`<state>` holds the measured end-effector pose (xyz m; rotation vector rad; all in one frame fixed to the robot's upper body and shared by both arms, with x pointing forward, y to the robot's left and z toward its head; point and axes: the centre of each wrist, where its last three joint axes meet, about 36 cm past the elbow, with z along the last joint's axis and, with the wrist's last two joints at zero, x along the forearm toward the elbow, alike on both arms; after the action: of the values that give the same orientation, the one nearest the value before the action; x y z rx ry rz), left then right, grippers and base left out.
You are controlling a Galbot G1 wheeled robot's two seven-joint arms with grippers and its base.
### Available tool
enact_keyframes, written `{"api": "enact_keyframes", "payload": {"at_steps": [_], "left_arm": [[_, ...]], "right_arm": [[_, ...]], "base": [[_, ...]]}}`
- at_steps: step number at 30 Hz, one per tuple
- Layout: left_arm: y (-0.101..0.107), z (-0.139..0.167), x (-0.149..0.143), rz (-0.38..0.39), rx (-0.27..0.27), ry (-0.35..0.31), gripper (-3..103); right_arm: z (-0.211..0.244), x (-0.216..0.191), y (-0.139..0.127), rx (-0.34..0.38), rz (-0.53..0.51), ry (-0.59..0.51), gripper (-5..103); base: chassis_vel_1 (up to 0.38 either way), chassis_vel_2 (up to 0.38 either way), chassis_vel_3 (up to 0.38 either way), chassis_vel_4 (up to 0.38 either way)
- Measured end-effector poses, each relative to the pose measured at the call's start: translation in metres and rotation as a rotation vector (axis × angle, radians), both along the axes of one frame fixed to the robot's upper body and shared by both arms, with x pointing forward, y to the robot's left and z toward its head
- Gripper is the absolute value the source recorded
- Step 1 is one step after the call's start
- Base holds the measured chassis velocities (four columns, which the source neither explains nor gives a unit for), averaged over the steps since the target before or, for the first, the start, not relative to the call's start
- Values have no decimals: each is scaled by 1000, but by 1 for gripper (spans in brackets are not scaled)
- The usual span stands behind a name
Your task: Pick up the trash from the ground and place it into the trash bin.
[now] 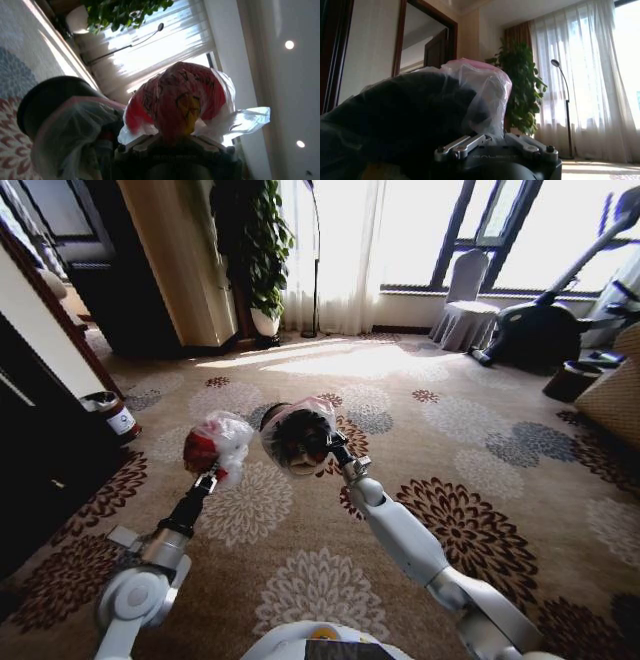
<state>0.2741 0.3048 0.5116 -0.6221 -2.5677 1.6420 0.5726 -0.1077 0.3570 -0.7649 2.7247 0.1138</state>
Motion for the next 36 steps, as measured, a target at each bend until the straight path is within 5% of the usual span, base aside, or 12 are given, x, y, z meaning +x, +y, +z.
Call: {"api": "enact_keyframes", "payload": {"at_steps": [3, 5, 8, 15, 30, 36], "left_arm": [[-21, 21, -7, -159, -200, 102, 1], [-22, 21, -6, -167, -218, 111, 1], [-22, 19, 1, -233, -336, 229, 1], [-31, -2, 11, -273, -398, 354, 1], [-32, -38, 60, -100, -550, 400, 1], [-36, -46, 66, -91, -553, 416, 1]], "right_arm": [[-3, -1, 8, -31, 17, -27, 0], [-3, -1, 8, -32, 19, -30, 0], [-1, -3, 12, -3, 29, -50, 0], [12, -8, 31, 69, 67, -106, 0], [13, -40, 60, 105, 147, -124, 0], [16, -44, 67, 120, 164, -135, 0]], "base": [[0, 0, 0, 0], [0, 0, 0, 0], [0, 0, 0, 0], [0, 0, 0, 0], [0, 0, 0, 0], [0, 0, 0, 0]]}}
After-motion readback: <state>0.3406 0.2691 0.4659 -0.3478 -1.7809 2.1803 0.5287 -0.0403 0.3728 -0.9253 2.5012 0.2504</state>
